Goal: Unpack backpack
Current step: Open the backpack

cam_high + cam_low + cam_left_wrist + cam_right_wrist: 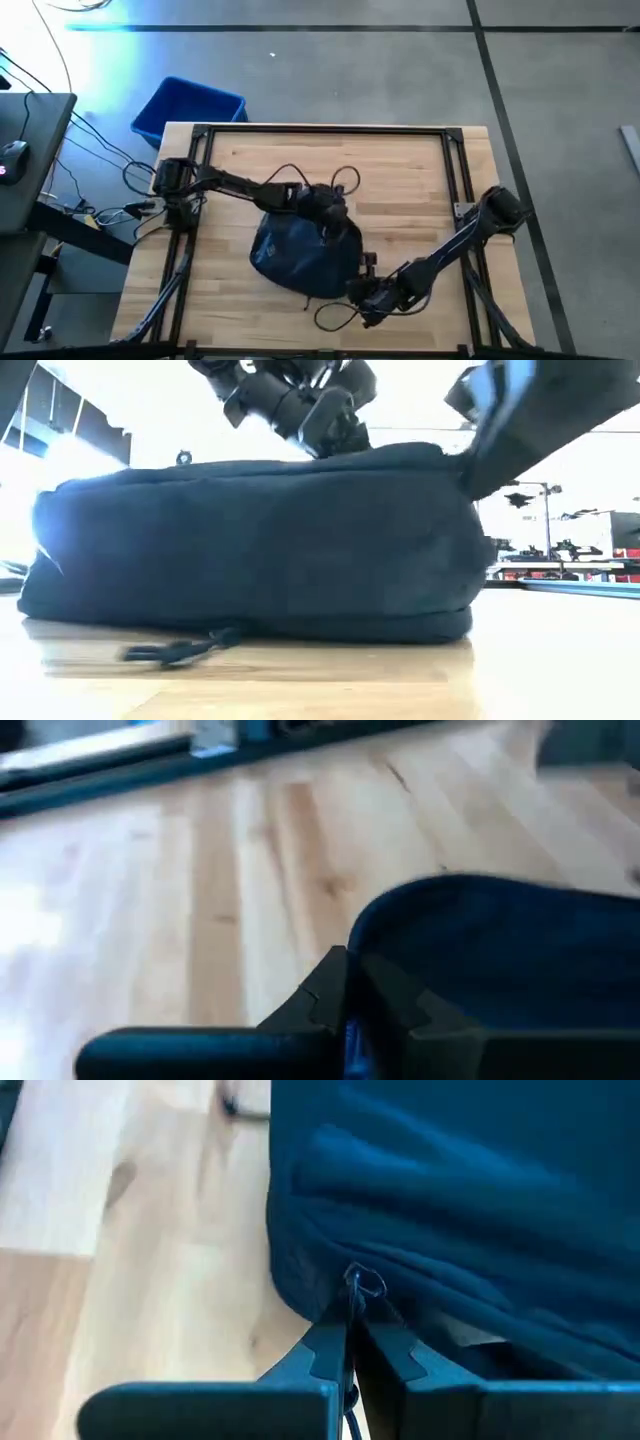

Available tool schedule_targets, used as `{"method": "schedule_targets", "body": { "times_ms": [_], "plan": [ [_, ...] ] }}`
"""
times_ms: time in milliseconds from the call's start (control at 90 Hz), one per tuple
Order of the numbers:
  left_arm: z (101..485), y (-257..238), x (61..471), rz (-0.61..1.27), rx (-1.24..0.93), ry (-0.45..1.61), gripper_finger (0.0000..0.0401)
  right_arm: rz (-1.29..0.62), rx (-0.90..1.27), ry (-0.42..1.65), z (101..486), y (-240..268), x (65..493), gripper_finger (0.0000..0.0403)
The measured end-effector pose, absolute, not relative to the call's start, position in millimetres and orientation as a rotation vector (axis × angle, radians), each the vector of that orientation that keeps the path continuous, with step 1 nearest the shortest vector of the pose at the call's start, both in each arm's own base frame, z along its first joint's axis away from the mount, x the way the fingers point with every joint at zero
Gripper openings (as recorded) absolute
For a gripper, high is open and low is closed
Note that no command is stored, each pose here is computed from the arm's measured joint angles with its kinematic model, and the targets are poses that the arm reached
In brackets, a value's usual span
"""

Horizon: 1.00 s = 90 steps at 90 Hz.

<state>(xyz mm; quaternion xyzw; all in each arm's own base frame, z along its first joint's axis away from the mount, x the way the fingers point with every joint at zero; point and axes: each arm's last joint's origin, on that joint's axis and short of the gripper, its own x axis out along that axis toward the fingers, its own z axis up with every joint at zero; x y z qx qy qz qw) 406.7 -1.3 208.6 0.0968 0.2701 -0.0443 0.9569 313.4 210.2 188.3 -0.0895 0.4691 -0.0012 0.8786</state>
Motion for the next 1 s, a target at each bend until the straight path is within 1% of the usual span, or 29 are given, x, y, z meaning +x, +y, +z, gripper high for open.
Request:
{"method": "schedule_targets", "body": {
  "times_ms": [233, 389, 489, 678, 833, 911, 1000],
  "plan": [
    [234.3, 28.8, 389.4, 0.154, 0.212, 0.586, 0.0, -0.064, -0.194, 0.927, 189.7, 195.8, 327.0, 0.0],
    [245.8, 47.3, 371.3, 0.297, 0.234, 0.677, 0.0, -0.192, -0.279, 0.957, 187.2, 188.2, 320.4, 0.0001],
    [246.6, 54.7, 359.1, 0.396, 0.242, 0.771, 0.0, -0.269, -0.308, 1.023, 184.4, 178.9, 314.6, 0.0001],
    [234.7, 54.6, 343.6, 0.48, 0.213, 0.956, 0.0, -0.378, -0.368, 1.103, 183.8, 167.4, 303.6, 0.0001],
    [213.7, 50.8, 324.9, 0.572, 0.213, 1.018, 0.0, -0.445, -0.414, 1.09, 192.7, 160.5, 296.0, 0.0001],
    [206.5, 48.6, 312.3, 0.607, 0.174, 1.012, 0.0, -0.448, -0.41, 1.063, 195.9, 155.2, 292.3, 0.0001],
    [194.9, 41.6, 293.0, 0.673, 0.168, 1.028, 0.0, -0.419, -0.373, 1.095, 194.6, 144.0, 283.8, 0.0001]
  ]
}}
